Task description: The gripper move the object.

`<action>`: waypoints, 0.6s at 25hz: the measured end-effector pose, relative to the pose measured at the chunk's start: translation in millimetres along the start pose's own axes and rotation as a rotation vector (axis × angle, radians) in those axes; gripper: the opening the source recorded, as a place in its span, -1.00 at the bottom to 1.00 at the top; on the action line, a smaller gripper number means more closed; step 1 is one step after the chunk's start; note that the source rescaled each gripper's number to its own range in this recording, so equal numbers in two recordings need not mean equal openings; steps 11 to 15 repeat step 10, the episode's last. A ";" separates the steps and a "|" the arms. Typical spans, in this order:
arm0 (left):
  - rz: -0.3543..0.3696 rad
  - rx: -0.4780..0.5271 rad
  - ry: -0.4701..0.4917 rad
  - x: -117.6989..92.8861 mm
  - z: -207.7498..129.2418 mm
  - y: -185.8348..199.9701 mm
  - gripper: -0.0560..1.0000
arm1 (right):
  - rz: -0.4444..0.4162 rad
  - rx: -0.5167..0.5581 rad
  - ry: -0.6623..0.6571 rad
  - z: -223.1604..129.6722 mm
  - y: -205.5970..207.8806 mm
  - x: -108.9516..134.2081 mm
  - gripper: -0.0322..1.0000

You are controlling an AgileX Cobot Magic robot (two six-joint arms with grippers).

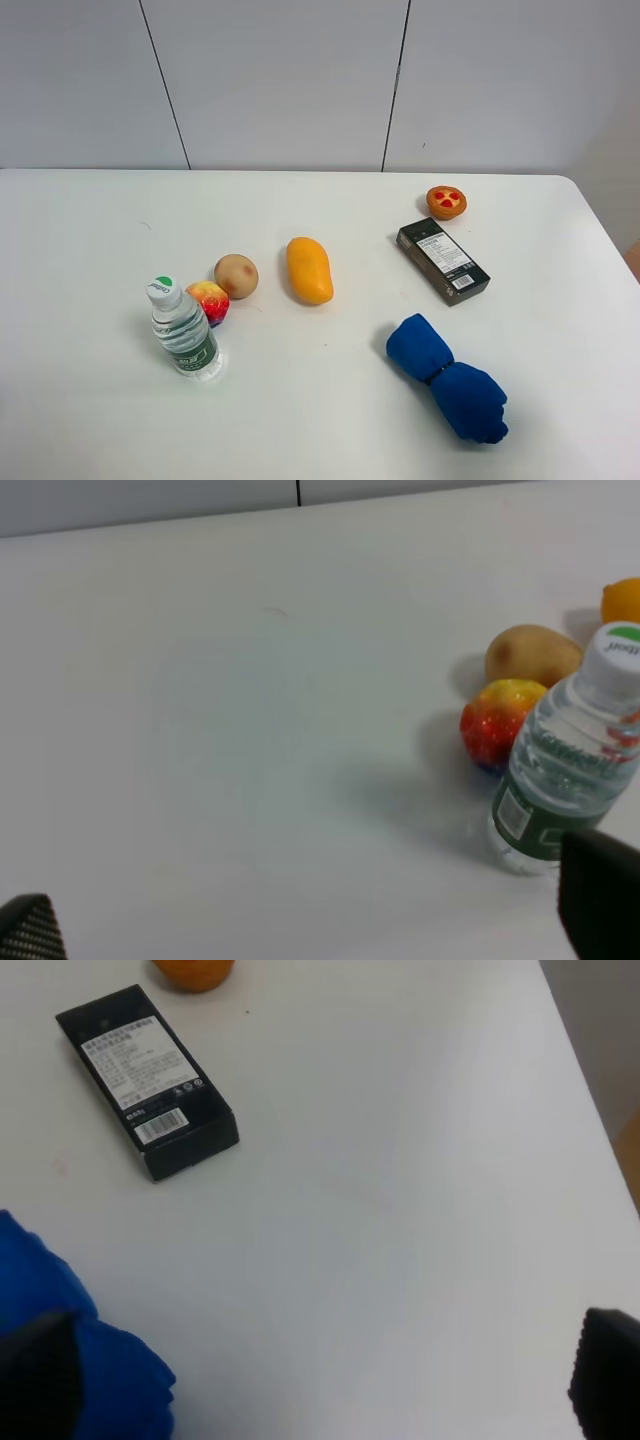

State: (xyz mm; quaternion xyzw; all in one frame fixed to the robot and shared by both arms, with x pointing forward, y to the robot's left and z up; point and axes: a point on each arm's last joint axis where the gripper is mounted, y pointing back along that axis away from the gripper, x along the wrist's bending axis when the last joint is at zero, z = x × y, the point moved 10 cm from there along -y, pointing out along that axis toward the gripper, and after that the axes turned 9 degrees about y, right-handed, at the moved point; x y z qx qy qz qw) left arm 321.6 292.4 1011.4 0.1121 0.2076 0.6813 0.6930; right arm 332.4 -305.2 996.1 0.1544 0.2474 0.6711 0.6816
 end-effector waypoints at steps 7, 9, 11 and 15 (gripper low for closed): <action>0.000 0.000 0.000 0.0 0.0 0.0 1.00 | 0.001 0.000 0.006 0.1 0.0 0.1 1.00; 0.000 0.000 0.000 0.0 0.0 0.0 1.00 | 0.001 0.000 0.006 0.1 0.0 0.1 1.00; 0.000 0.000 0.000 0.0 0.0 0.0 1.00 | 0.001 0.000 0.006 0.1 0.0 0.1 1.00; 0.000 0.000 0.000 0.0 0.0 0.0 1.00 | 0.001 0.000 0.006 0.1 0.0 0.1 1.00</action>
